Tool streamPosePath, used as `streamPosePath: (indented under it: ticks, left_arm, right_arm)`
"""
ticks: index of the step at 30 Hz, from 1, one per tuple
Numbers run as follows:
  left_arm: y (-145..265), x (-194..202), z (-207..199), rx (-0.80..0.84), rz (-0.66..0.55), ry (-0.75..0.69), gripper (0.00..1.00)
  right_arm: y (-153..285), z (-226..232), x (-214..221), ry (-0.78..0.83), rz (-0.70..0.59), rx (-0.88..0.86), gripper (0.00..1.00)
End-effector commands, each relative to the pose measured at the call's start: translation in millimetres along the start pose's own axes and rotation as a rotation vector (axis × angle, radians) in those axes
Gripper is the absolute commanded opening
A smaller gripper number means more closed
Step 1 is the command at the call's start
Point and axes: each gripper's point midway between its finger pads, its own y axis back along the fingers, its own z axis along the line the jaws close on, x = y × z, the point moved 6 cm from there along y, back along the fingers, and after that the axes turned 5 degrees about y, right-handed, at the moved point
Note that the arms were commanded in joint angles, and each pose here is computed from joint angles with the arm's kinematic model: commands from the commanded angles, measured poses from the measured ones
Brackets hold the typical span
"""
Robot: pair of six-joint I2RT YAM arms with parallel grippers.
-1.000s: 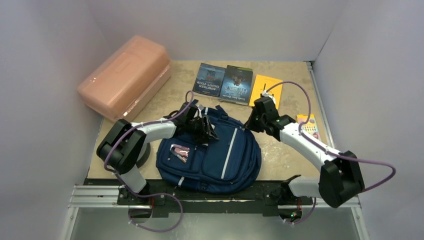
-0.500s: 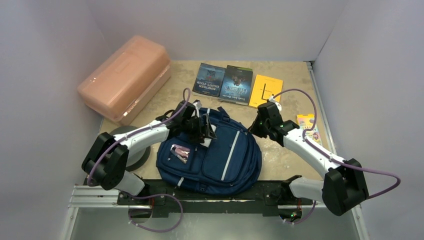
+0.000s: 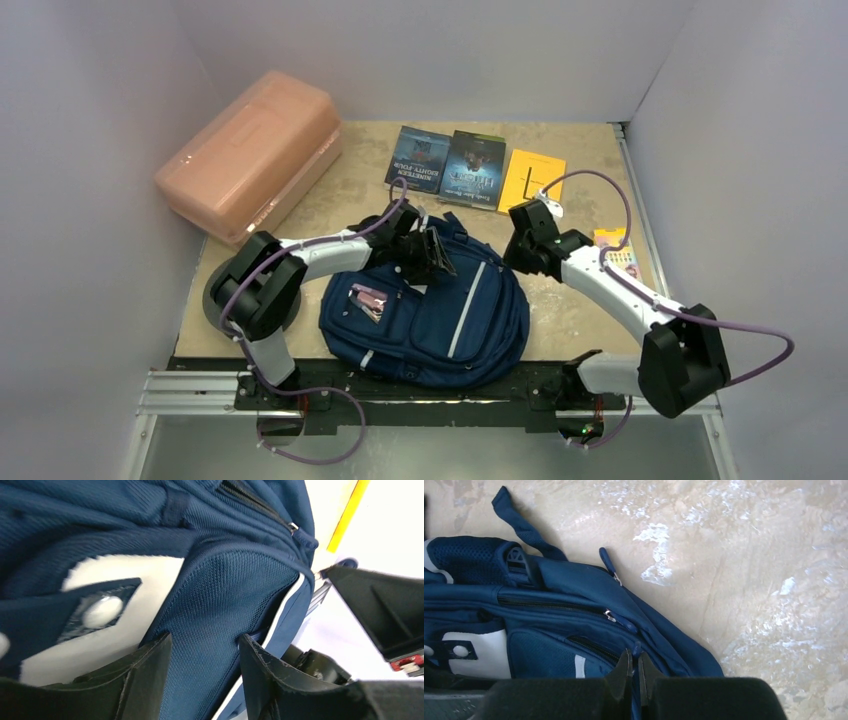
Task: Pack the student bag
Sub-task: Unzip the student bag at the center of the board.
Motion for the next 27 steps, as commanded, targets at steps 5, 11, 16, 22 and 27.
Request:
streamPosePath:
  ticks: [5, 11, 16, 22, 27]
  left_arm:
    - [-6.7, -40.7, 54.7, -0.194, -0.218, 0.076, 0.53]
    - [18.5, -46.5, 38.5, -0.209, -0.258, -0.03, 0.53]
    - [29.7, -50.0, 6.5, -0.118, -0.201, -0.172, 0.59]
    - [48.9, -30.1, -19.8, -0.044, -0.16, -0.277, 0.67]
    - [61.2, 21.9, -35.9, 0.027, -0.08, -0.31, 0.65]
  right_arm:
    - [11.7, -35.7, 55.0, -0.137, 0.134, 0.029, 0.0]
    - [25.5, -32.8, 66.1, -0.095, 0.2, -0.056, 0.0]
    - [50.7, -18.1, 73.0, 0.012, 0.261, -0.246, 0.0]
    - [61.9, -21.4, 86.2, 0.126, 0.32, -0.284, 0.0]
    - [54.9, -5.8, 79.6, 0.156, 0.293, -0.381, 0.0]
